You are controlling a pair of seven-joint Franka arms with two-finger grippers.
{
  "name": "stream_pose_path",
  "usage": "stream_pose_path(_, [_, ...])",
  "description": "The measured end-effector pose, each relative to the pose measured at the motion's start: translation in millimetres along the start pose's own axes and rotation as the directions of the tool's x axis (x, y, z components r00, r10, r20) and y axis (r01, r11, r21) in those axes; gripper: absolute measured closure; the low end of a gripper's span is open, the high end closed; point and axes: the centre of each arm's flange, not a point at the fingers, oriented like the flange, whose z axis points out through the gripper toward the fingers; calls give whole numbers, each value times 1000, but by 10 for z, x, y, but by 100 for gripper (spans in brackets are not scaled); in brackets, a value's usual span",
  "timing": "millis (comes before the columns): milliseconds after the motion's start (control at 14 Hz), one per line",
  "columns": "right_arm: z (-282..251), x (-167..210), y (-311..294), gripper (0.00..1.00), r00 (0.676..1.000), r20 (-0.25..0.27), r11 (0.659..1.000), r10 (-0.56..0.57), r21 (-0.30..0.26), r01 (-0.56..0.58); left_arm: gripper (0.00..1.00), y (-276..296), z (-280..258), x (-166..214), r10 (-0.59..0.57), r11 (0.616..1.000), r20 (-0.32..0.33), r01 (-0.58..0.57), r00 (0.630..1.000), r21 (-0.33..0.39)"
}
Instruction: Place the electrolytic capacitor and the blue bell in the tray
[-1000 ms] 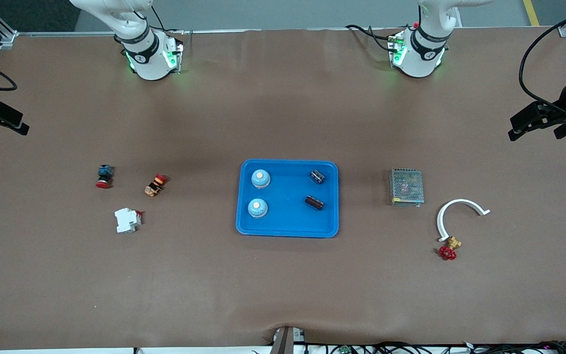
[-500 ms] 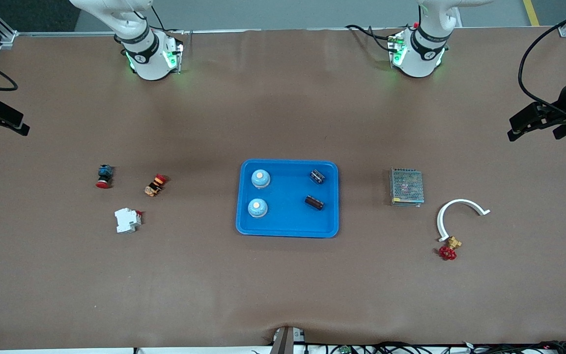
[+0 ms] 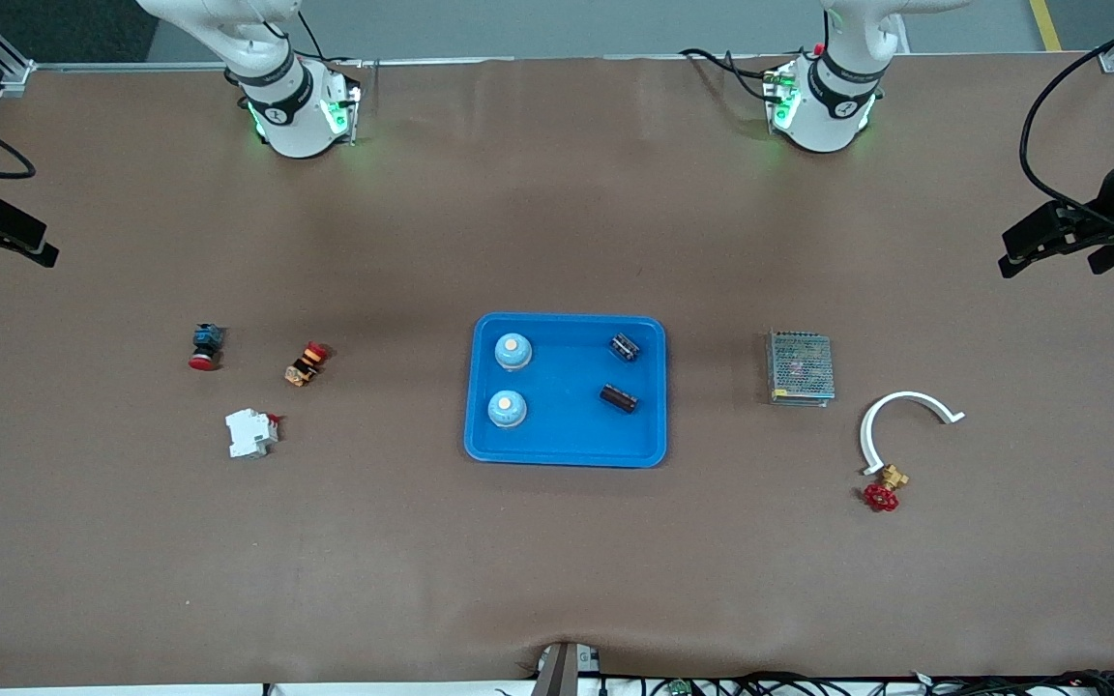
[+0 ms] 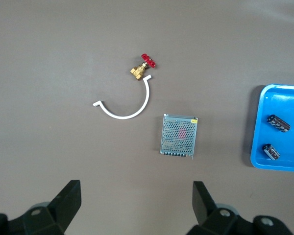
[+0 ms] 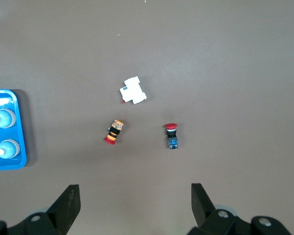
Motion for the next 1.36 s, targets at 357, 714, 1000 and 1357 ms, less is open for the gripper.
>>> stream_pose_path(357, [-1,1,0,0,1000,-1,1000,0,0,0,0,0,35,12,0,1000,6,0,1000,0])
stream_pose_path(714, [-6,7,-1,0,1000,-6,1000,0,0,0,0,46,52,21,8,1000,6,-8,1000,0])
stream_pose_path(1000, [-17,21,-17,0,1000,-20,1000,-3,1,3,0,117,45,20,21,1000,1,-21,1000,-2])
stream_pose_path(1357, [-64,75,-236,0,996,-79,999,-36,3,36,0,122,44,21,22,1000,0,-22,1000,-2])
